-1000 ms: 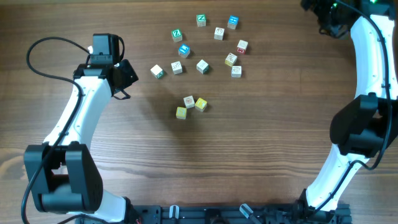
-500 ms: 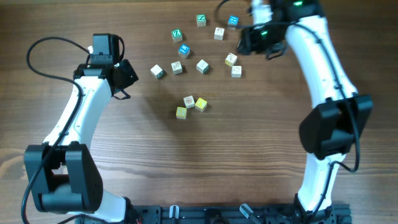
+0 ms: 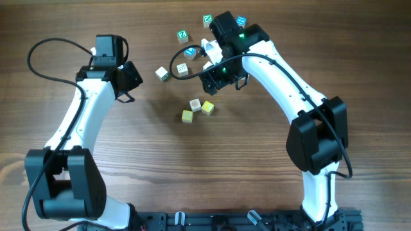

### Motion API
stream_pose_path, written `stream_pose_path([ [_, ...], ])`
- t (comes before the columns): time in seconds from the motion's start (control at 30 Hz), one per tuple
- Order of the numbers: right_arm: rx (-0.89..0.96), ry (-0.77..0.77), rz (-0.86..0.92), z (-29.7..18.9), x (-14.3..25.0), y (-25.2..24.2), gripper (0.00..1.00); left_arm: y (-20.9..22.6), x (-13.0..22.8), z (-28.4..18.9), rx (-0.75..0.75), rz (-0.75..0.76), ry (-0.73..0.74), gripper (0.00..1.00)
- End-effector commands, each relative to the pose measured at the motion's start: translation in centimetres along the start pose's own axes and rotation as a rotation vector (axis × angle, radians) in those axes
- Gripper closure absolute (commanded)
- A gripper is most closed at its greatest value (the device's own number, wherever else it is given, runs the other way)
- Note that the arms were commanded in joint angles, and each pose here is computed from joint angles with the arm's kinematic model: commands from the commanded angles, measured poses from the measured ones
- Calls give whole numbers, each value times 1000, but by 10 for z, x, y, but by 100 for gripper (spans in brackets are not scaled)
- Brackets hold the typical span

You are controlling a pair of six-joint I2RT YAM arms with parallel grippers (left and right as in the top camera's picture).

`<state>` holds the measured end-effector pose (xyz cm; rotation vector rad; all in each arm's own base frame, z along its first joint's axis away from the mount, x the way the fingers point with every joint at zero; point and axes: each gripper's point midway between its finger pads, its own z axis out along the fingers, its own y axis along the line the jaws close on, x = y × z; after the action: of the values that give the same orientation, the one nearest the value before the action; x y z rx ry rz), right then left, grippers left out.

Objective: Form a circle
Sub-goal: 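Reach the right gripper forward to the lower block group, then grasp the yellow K block with the right gripper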

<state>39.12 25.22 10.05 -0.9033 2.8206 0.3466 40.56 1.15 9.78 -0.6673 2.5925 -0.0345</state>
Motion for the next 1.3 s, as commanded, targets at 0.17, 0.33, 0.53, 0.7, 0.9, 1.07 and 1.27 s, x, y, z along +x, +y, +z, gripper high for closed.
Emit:
stream_pose_path([
  [0.17, -10, 90, -207, 29, 26, 9, 29, 3, 1, 0, -11, -3, -3, 75],
  [0.33, -34, 122, -304, 58, 43, 28, 25, 3, 0, 0, -11, -3, -3, 74],
  [0.53, -27, 106, -368, 73, 44, 41, 25, 3, 1, 0, -11, -3, -3, 72],
  [0.7, -16, 91, -371, 85, 47, 37, 25, 3, 1, 0, -11, -3, -3, 71],
  [0.9, 60, 99, -372, 93, 50, 23, 32, 3, 1, 0, -11, -4, -3, 71],
  [1.07, 61, 88, -345, 93, 48, 23, 42, 3, 0, 0, -11, -4, -3, 70],
  [1.27, 55, 90, -312, 93, 49, 24, 49, 3, 0, 0, -11, -3, -3, 69],
])
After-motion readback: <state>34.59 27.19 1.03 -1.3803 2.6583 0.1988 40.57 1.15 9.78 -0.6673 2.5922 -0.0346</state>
